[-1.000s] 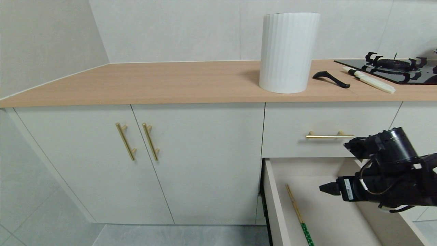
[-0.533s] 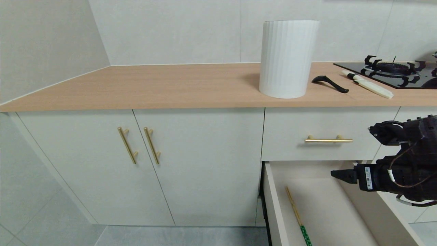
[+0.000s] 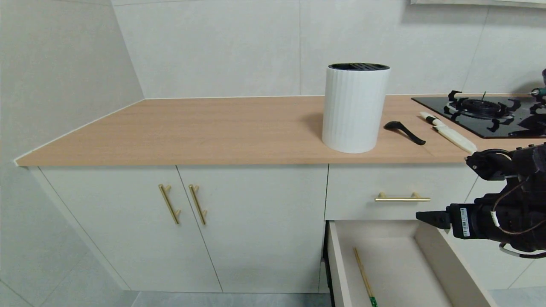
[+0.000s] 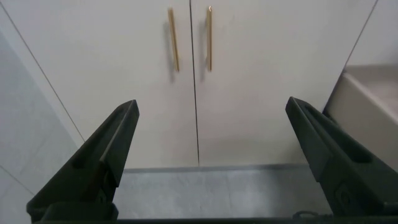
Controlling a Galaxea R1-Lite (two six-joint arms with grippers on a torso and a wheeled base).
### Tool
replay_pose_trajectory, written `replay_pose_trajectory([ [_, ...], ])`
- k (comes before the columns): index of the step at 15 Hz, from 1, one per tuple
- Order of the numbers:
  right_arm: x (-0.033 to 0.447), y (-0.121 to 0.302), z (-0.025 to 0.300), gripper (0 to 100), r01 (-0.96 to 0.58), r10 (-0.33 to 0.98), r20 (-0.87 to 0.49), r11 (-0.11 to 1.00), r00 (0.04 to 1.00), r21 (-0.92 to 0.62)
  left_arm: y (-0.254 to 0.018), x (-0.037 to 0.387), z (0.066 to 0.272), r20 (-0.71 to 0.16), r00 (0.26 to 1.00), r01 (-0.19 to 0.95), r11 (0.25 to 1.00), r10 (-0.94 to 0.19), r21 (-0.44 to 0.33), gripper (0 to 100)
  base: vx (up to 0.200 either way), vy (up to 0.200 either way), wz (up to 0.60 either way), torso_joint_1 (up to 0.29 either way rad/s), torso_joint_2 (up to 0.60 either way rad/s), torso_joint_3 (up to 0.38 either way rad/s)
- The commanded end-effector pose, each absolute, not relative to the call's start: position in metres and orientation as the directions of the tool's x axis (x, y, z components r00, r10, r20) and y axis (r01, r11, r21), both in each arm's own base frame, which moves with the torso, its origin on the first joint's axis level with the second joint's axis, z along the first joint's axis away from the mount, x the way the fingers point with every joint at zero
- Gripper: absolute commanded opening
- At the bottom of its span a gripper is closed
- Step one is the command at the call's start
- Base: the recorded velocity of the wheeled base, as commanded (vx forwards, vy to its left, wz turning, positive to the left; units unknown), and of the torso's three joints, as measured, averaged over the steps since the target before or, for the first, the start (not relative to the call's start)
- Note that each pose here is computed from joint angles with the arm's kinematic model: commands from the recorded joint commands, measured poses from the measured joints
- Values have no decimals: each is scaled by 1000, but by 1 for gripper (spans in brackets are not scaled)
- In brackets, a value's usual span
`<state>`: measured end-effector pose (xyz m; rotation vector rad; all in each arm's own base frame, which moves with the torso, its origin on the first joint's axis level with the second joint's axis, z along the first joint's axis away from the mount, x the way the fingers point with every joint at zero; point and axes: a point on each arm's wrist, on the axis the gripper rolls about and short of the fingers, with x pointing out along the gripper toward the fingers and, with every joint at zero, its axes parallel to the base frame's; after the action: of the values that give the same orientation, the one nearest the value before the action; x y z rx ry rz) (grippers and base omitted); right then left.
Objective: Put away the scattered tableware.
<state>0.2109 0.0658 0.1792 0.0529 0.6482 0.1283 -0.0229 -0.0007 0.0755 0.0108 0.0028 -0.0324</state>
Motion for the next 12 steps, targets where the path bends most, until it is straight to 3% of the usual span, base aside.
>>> replay_pose_trajectory([
  [1, 211, 66, 178, 100, -103, 135, -602, 991, 787, 88, -1, -23, 75, -5, 999, 32, 999, -32, 11, 100, 0, 0, 0, 178, -466, -300],
  [12, 213, 66, 175, 100, -106, 137, -608, 991, 782, 87, -1, -23, 75, -5, 999, 32, 999, -32, 11, 100, 0, 0, 0, 201, -480, -284],
])
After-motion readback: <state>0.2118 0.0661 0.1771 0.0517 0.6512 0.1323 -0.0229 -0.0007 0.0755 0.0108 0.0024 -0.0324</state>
